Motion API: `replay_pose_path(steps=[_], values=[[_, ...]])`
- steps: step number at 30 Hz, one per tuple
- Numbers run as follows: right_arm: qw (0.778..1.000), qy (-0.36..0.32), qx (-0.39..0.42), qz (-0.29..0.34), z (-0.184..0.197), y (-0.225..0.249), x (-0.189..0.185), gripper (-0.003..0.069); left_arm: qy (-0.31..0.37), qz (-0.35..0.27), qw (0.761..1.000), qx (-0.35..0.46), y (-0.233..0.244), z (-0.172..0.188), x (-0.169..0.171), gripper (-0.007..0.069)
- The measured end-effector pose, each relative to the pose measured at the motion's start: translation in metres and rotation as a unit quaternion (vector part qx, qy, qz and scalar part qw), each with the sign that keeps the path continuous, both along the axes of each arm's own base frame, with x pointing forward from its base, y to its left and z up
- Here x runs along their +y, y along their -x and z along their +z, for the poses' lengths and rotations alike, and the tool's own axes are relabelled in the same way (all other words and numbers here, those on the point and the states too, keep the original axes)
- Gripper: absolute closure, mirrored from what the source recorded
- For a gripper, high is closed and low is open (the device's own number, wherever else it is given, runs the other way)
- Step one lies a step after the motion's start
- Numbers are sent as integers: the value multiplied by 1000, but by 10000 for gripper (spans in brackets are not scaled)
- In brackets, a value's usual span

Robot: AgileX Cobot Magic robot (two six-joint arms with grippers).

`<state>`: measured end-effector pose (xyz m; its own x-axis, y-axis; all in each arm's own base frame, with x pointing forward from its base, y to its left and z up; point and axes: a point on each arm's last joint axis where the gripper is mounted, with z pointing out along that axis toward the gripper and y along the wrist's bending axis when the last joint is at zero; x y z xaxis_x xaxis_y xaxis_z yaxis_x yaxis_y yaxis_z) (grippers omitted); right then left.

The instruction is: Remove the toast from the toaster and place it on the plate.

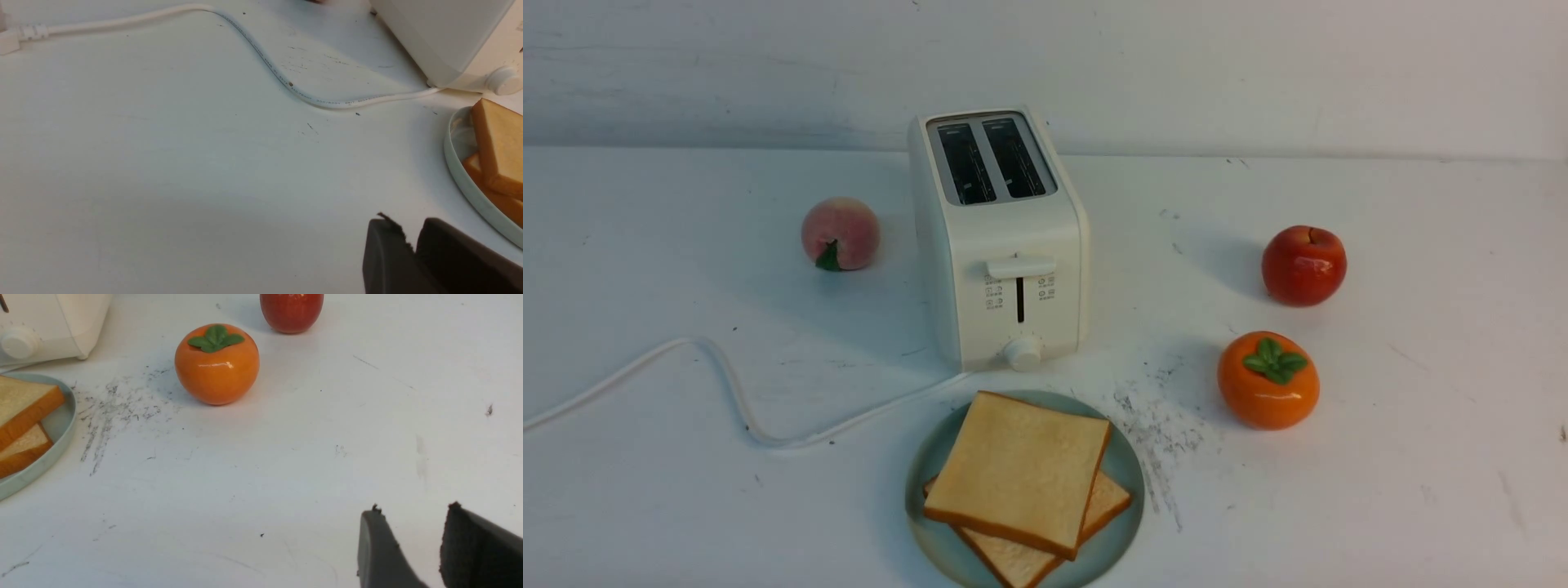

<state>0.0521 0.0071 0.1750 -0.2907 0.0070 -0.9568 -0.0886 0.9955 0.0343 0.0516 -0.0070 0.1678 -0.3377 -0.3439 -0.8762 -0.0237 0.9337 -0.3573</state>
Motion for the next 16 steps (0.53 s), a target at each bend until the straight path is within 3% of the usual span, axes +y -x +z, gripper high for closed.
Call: replay_pose_path(steps=[16], values=[[1000, 0, 0, 0, 0, 0, 0, 419, 0, 0, 1000, 0, 0, 0, 0, 503]])
